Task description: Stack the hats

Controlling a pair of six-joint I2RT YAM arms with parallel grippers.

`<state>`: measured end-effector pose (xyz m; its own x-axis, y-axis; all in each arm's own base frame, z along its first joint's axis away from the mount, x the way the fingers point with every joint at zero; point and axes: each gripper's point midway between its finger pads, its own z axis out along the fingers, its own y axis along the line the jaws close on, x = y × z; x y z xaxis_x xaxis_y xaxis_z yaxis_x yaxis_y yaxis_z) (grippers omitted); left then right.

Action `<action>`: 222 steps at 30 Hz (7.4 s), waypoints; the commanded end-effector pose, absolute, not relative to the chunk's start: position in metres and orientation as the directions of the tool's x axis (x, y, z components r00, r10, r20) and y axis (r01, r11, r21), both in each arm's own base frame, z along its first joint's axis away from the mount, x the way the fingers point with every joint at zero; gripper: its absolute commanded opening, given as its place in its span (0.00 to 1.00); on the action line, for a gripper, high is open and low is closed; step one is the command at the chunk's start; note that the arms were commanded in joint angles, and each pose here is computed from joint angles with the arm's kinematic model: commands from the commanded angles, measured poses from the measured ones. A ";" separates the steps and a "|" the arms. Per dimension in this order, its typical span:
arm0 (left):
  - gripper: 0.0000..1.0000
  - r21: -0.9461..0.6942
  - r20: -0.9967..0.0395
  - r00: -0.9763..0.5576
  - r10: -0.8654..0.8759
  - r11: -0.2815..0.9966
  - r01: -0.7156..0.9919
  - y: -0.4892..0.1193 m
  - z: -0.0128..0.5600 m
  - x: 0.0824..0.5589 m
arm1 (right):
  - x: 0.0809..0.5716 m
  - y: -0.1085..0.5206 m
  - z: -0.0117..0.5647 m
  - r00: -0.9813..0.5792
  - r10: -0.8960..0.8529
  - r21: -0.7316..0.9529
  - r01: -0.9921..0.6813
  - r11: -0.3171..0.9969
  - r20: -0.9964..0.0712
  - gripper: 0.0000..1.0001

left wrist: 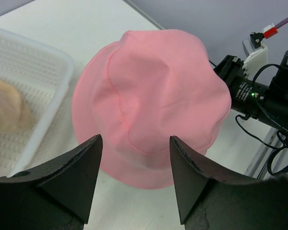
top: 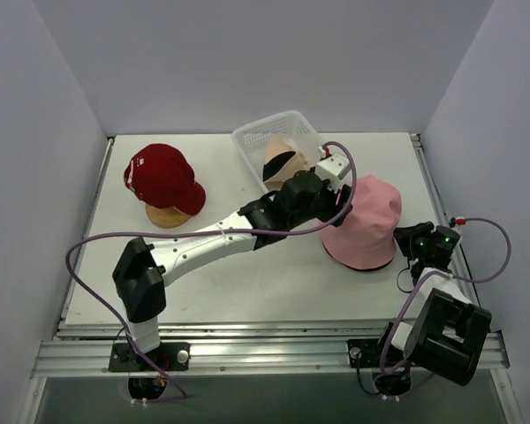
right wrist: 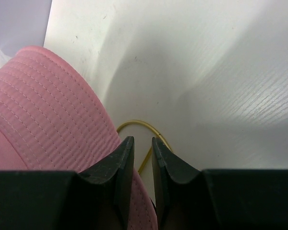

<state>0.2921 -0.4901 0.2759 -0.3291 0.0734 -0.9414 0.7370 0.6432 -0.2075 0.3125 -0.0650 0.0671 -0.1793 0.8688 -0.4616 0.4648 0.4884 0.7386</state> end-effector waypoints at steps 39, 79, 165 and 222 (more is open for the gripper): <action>0.68 -0.138 -0.884 -0.425 0.192 0.763 0.631 -0.364 0.239 0.441 | 0.330 -0.068 0.056 -0.178 0.856 0.729 0.457 0.509 -0.485 0.20; 0.02 -0.116 -0.970 -0.220 0.103 0.600 0.792 -0.361 0.372 0.404 | 0.274 -0.027 0.299 -0.062 0.553 0.551 0.053 0.833 -0.831 0.58; 0.02 -0.394 -0.846 -0.243 0.475 -0.249 0.885 -0.303 0.352 0.105 | 0.134 0.284 0.342 -0.046 -0.058 0.053 -0.992 -0.114 -0.997 0.00; 0.74 0.000 -0.977 -0.115 0.181 0.534 0.846 -0.351 0.368 0.186 | 0.287 0.161 0.373 -0.228 0.891 0.912 0.026 0.409 -0.393 0.00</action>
